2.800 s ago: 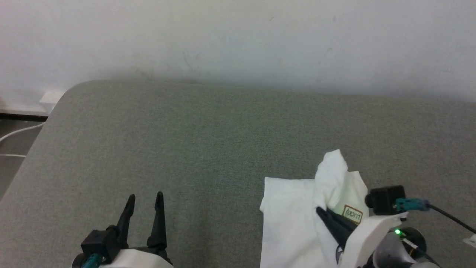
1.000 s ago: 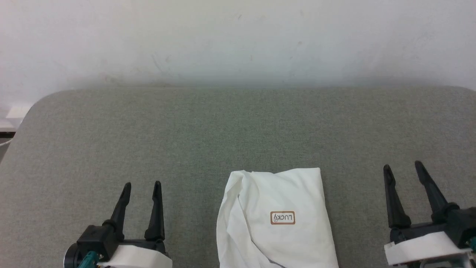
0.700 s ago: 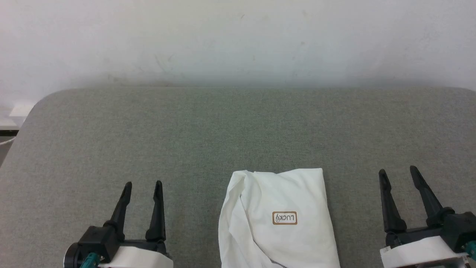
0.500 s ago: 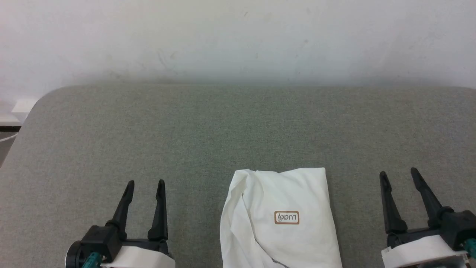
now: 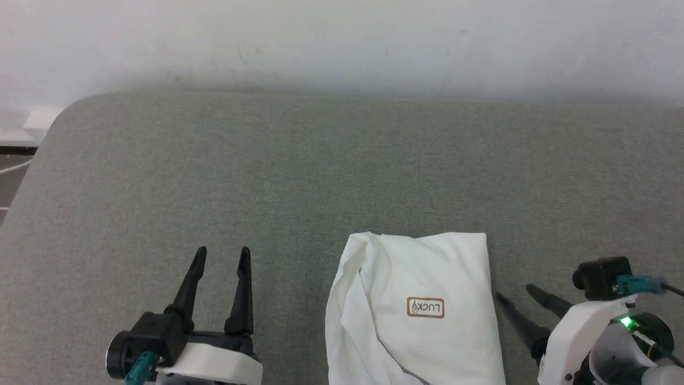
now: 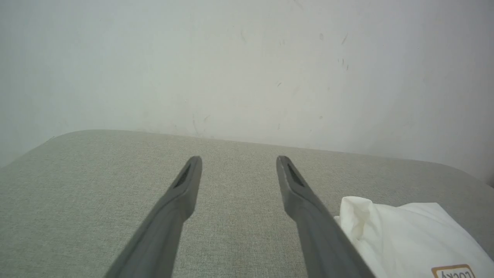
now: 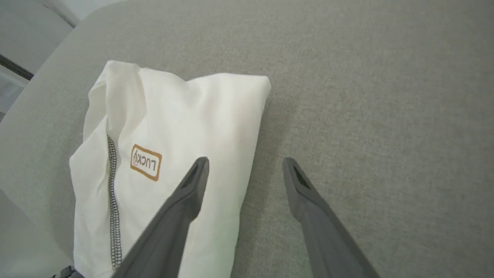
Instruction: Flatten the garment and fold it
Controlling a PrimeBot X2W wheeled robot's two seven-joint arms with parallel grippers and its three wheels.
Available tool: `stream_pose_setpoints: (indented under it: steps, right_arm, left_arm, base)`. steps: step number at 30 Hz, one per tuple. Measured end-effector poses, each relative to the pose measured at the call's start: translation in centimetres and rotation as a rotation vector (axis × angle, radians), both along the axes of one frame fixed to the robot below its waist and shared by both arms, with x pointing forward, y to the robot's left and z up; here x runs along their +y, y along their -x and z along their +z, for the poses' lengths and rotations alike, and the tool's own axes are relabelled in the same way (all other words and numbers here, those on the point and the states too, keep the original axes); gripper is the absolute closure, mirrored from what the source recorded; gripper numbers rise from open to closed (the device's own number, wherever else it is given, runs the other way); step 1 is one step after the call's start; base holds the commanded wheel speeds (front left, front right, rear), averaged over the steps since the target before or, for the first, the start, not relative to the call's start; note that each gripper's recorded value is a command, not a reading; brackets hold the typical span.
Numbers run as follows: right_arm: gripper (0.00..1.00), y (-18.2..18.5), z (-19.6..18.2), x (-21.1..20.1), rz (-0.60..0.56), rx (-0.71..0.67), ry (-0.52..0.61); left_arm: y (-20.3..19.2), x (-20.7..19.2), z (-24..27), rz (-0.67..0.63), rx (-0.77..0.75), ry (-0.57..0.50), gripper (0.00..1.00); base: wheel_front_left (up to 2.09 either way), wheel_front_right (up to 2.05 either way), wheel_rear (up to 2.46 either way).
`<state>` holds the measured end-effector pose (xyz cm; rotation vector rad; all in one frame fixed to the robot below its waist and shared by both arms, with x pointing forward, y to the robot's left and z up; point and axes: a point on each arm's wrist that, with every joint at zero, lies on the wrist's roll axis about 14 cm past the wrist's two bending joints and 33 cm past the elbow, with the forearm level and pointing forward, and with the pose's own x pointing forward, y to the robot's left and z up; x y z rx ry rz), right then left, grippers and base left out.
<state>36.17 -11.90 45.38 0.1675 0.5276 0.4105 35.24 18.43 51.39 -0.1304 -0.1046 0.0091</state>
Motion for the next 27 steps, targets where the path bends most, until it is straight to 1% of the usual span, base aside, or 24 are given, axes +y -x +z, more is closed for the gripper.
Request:
stream_pose_setpoints:
  steps: [2,5,9,14,15,16,20,23,27]
  right_arm:
    - [0.00,0.4,-1.6,0.2,0.016,0.115,0.003]
    - [0.00,1.2,-3.7,1.2,0.043,0.247,-0.003]
    - [0.00,1.5,-5.6,2.5,0.066,0.345,-0.006]
    - [0.00,1.4,-7.2,3.8,0.089,0.394,0.010]
    - [0.52,1.4,-7.3,4.1,0.097,0.397,0.013]
    - [1.00,1.4,-7.4,4.3,0.105,0.395,0.017]
    - [1.00,1.3,-7.4,4.6,0.136,0.348,0.065]
    - [1.00,0.6,-6.8,4.0,0.176,0.245,0.180]
    - [1.00,-1.9,-4.2,1.4,0.174,0.094,0.341]
  left_arm:
    - [0.0,0.1,-0.1,0.005,0.004,-0.001,0.00]
    - [0.0,0.4,-0.2,0.014,0.006,-0.002,0.00]
    - [0.1,0.9,-0.1,0.033,0.005,-0.006,0.00]
    - [0.4,1.4,-0.3,0.050,0.015,-0.008,0.00]
    - [0.5,1.5,-0.4,0.052,0.017,-0.008,0.00]
    - [0.5,1.5,-0.4,0.054,0.017,-0.008,0.00]
    - [0.5,1.0,-0.2,0.039,0.012,-0.003,0.00]
    - [0.2,0.0,-0.3,0.008,0.011,0.005,0.00]
    - [-0.5,-2.2,-0.5,-0.062,0.014,0.019,0.00]
  base:
    - [0.00,0.00,0.00]
    - [0.00,0.00,0.00]
    - [0.00,0.00,0.00]
    - [0.00,0.00,0.00]
    - [0.00,0.00,0.00]
    - [0.00,0.00,0.00]
    - [0.00,0.00,0.00]
    - [0.00,0.00,0.00]
    - [0.00,0.00,0.00]
